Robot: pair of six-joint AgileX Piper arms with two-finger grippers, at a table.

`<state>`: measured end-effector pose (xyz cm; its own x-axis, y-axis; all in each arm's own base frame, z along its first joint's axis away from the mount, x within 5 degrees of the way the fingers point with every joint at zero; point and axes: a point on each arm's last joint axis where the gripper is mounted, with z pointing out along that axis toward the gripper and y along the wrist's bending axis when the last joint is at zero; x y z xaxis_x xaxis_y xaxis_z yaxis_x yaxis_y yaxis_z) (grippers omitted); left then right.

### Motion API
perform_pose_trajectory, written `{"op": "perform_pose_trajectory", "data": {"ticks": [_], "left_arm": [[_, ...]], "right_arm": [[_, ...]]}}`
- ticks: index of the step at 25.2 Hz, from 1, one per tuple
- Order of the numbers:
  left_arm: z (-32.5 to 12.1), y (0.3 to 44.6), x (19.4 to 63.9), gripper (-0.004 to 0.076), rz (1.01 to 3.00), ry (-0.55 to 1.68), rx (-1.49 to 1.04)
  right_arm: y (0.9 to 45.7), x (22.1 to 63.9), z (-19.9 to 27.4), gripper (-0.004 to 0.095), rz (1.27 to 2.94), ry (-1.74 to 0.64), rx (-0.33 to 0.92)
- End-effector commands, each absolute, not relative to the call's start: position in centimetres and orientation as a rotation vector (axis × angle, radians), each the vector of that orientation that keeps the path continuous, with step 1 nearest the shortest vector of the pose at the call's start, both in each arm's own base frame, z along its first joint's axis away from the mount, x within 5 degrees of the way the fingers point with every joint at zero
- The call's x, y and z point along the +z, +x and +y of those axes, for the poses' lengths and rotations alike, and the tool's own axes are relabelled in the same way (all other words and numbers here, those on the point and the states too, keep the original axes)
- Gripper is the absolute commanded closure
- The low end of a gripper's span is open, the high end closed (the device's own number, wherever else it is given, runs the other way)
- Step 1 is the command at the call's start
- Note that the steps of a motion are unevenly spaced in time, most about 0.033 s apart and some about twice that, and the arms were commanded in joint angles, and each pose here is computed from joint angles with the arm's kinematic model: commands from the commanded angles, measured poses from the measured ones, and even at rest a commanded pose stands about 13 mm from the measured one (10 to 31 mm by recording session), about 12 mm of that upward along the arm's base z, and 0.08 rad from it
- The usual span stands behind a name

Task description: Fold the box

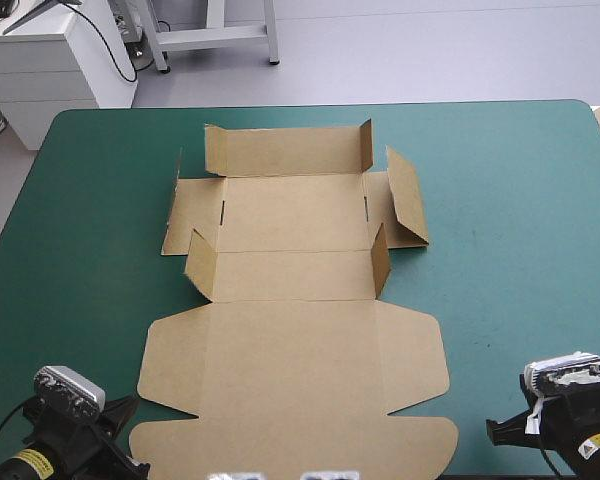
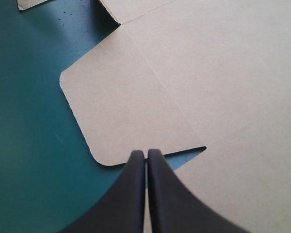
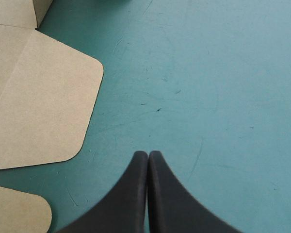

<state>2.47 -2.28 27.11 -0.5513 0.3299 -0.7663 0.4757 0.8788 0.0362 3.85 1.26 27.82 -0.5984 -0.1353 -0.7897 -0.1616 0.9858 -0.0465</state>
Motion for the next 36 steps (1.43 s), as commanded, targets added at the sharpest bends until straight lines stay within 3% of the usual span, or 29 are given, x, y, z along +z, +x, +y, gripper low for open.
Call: {"op": "perform_pose_trajectory", "data": {"ticks": [1,12,18,25,36], "left_arm": [[-2.5,2.8,28.5,0.0731,2.126,0.546,-0.250],[-2.5,2.8,28.5,0.0731,2.124,0.550,-0.247],[-2.5,2.8,28.5,0.0731,2.124,0.550,-0.247],[-2.5,2.8,28.5,0.0731,2.124,0.550,-0.247],[-2.5,2.8,28.5,0.0731,2.124,0.550,-0.247]], "right_arm": [[4.2,29.0,1.2,0.0924,2.147,-0.191,0.026],[4.2,29.1,1.2,0.0923,2.145,-0.190,0.025],[4.6,33.4,1.1,0.0923,2.091,-0.164,0.019],[11.0,39.3,0.6,0.0923,2.228,-0.160,0.082],[20.8,41.9,0.5,0.0921,2.451,-0.179,0.276]]}}
